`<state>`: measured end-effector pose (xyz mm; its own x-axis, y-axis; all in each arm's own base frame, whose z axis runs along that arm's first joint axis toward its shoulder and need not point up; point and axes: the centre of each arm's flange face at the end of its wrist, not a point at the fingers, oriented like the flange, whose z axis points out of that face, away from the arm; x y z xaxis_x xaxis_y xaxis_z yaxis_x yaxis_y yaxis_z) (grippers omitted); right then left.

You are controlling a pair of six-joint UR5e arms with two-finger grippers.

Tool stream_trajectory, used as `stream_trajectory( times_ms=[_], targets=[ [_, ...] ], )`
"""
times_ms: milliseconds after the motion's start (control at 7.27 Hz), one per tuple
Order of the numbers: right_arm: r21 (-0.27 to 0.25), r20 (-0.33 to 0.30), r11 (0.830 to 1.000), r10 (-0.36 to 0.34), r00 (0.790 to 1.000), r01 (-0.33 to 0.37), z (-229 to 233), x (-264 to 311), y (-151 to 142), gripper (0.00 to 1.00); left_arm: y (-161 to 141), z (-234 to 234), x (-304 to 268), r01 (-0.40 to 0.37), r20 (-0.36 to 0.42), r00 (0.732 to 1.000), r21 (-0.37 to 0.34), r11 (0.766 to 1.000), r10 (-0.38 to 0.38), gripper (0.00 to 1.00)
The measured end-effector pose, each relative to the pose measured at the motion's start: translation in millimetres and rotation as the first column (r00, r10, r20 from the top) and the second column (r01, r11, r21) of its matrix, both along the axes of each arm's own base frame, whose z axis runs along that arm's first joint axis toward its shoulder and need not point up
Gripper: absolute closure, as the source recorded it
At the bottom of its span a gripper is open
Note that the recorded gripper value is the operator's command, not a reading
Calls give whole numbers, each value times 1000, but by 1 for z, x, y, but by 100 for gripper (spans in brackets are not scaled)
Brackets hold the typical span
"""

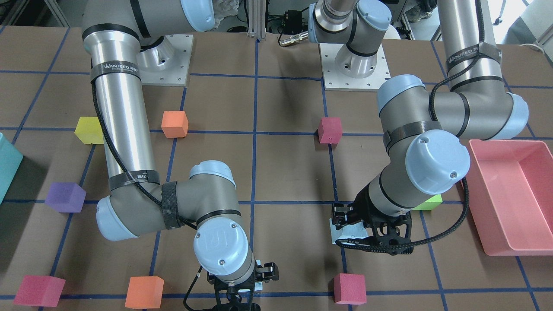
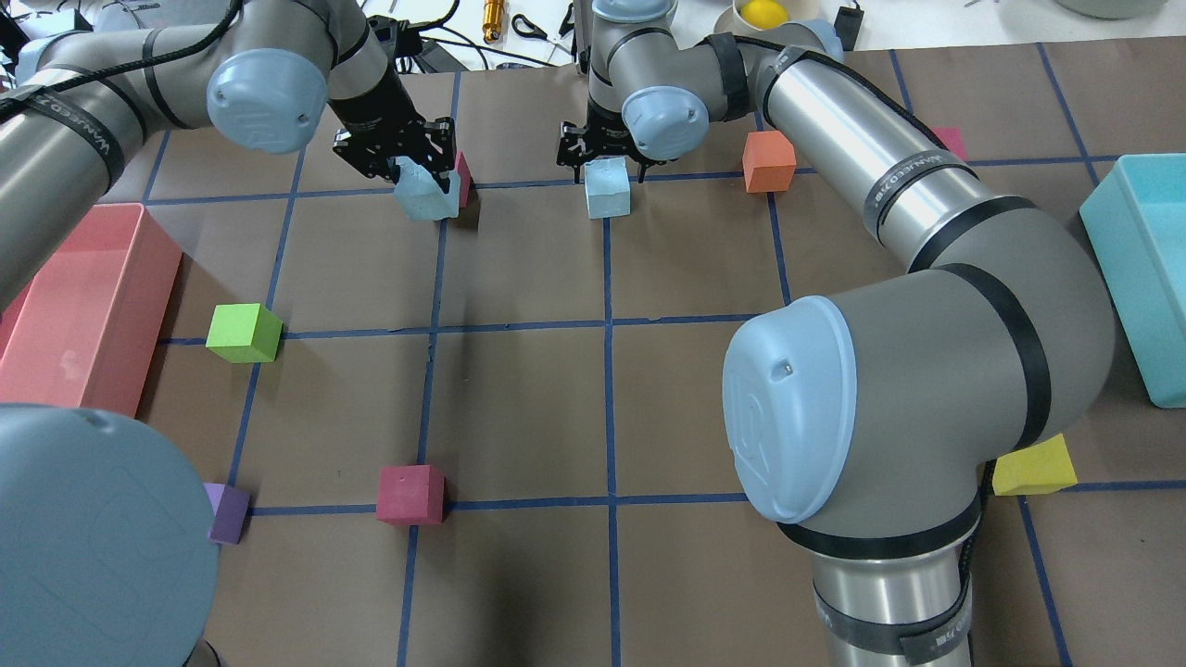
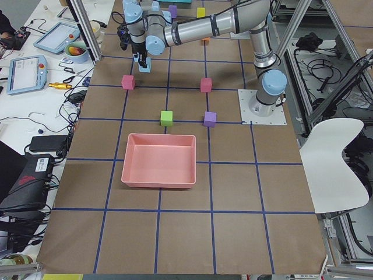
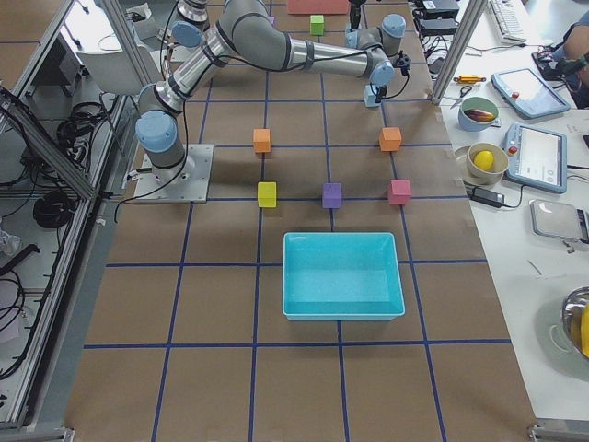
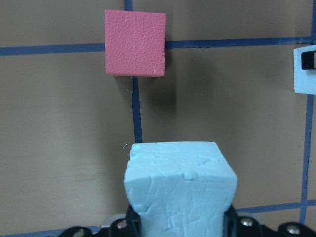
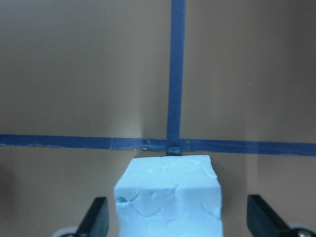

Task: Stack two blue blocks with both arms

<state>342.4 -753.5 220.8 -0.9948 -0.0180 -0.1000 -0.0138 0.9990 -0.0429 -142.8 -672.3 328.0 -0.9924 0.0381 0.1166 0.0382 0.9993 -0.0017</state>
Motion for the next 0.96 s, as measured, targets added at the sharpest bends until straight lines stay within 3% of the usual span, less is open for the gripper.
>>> stream_trajectory(
  times_ms=[275,550,688,962],
  targets=[
    [40,-18,998,-37,999,37,60,-36,8,0,-9,4,-9,-37,-5,999,-8,999,37,100],
    [98,-32,992,-81,996,84,119,-113,17,0,-22,9,-45,-84,-16,996,-10,996,83,100],
    [118,-46,990,-72,996,77,142,-140,33,0,-29,11,-70,-116,-19,993,-14,993,116,100],
    [146,-97,988,-38,995,52,175,-169,93,0,-45,5,-123,-189,-33,982,-20,982,188,100]
  ],
)
